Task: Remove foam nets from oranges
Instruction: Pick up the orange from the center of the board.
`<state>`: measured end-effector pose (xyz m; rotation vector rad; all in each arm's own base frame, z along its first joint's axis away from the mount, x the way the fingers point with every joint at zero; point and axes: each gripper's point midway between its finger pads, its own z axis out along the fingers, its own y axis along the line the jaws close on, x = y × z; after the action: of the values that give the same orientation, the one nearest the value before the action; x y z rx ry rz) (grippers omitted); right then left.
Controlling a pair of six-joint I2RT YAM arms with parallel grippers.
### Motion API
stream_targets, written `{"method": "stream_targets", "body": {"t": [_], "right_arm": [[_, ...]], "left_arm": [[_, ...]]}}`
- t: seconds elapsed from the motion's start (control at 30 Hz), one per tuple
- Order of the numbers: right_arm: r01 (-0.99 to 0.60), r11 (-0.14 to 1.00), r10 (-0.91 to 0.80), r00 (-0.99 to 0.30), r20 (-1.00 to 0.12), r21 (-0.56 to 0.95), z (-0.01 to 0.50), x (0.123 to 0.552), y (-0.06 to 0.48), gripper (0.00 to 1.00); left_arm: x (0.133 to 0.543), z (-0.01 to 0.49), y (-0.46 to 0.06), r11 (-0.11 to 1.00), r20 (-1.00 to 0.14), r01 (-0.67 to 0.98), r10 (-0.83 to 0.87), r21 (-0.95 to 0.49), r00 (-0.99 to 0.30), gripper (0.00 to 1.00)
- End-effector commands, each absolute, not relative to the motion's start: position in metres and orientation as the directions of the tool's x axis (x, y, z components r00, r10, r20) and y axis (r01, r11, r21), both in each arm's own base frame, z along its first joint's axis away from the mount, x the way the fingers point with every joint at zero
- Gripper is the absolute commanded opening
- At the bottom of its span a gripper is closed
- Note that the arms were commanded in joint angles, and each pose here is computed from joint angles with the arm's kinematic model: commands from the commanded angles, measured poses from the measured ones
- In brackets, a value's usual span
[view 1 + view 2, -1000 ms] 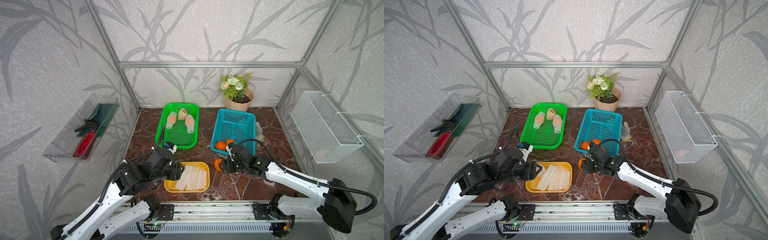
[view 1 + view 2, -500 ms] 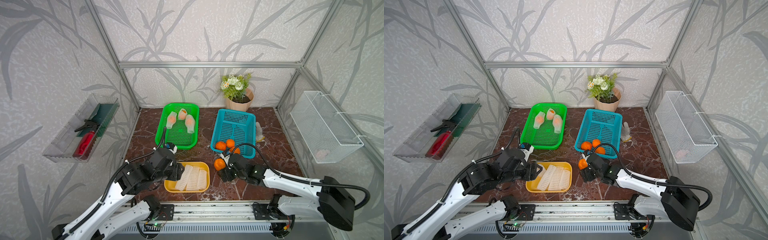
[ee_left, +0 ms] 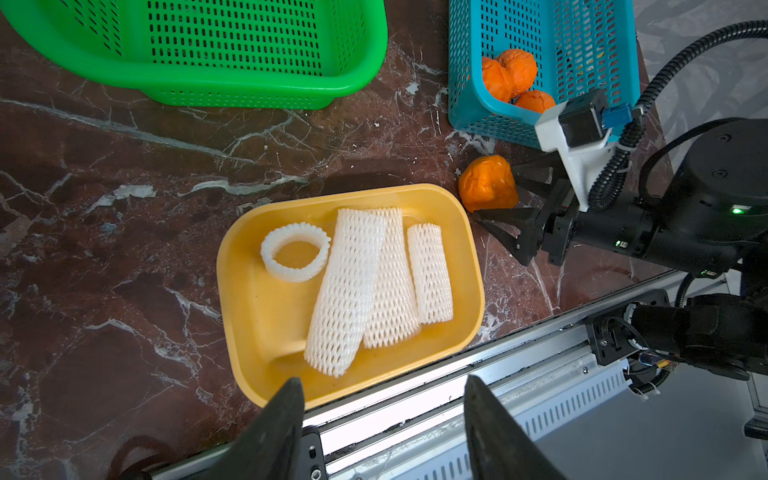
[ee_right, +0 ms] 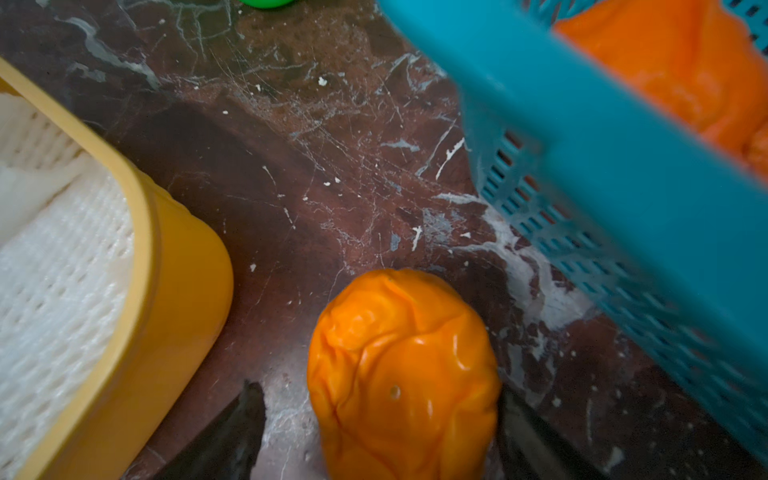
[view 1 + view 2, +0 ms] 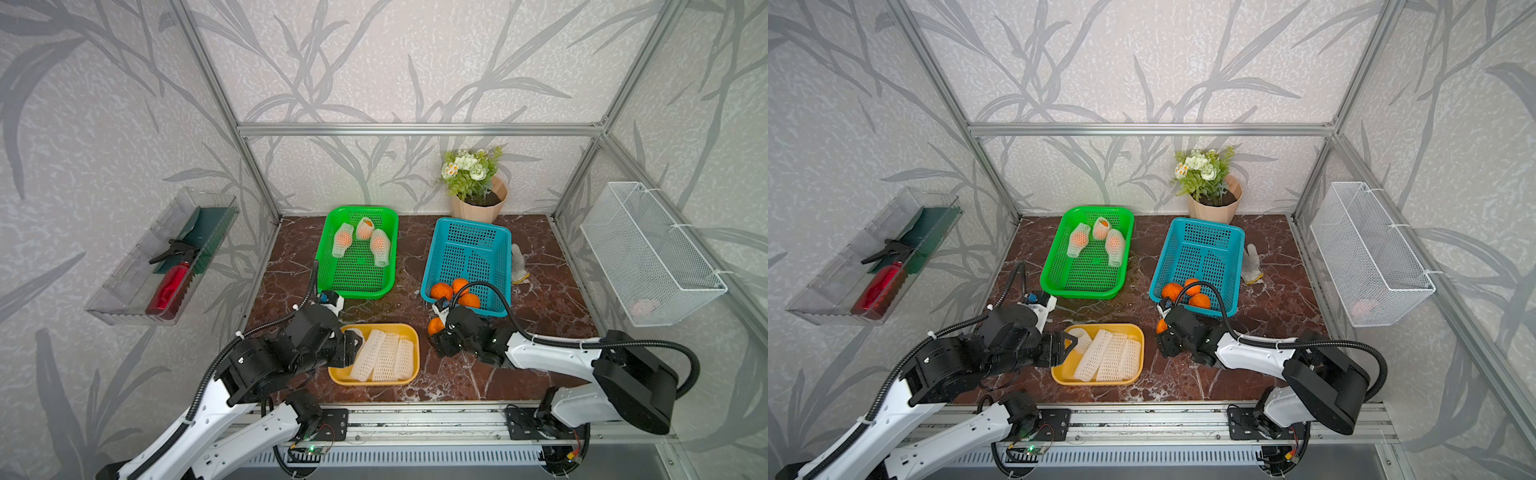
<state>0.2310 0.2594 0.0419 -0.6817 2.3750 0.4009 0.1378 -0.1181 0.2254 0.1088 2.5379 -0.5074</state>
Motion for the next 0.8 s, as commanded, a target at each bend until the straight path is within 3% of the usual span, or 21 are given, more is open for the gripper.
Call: {"method": "stream_targets", "body": {"t": [0.0,0.23,0.47,0.77], "right_arm": [[-0.566,0.819,-0.368,-0.650,-0.665,0.100,0.045,0.239,0.267,0.79],[-0.554,0.827,-0.355,-0.647,-0.674,0.097,0.054,0.238,0.263,0.63],[-0.565,0.816,-0.330,-0.630,-0.703,0.124,0.069,0.230,0.257,0.55],[-0.615,0.756,-0.324,-0.649,-0.688,0.223,0.082,0.196,0.249,0.54]], "left_arm": [[0.137,0.228,-0.107,0.941,-0.529,0.141,-0.047,-0.309,-0.847,0.61],[0.137,0.230,-0.106,0.943,-0.537,0.152,-0.032,-0.295,-0.843,0.61],[0.143,0.230,-0.114,0.941,-0.543,0.178,-0.006,-0.286,-0.840,0.61],[0.156,0.231,-0.129,0.936,-0.549,0.198,0.006,-0.290,-0.836,0.61]]}}
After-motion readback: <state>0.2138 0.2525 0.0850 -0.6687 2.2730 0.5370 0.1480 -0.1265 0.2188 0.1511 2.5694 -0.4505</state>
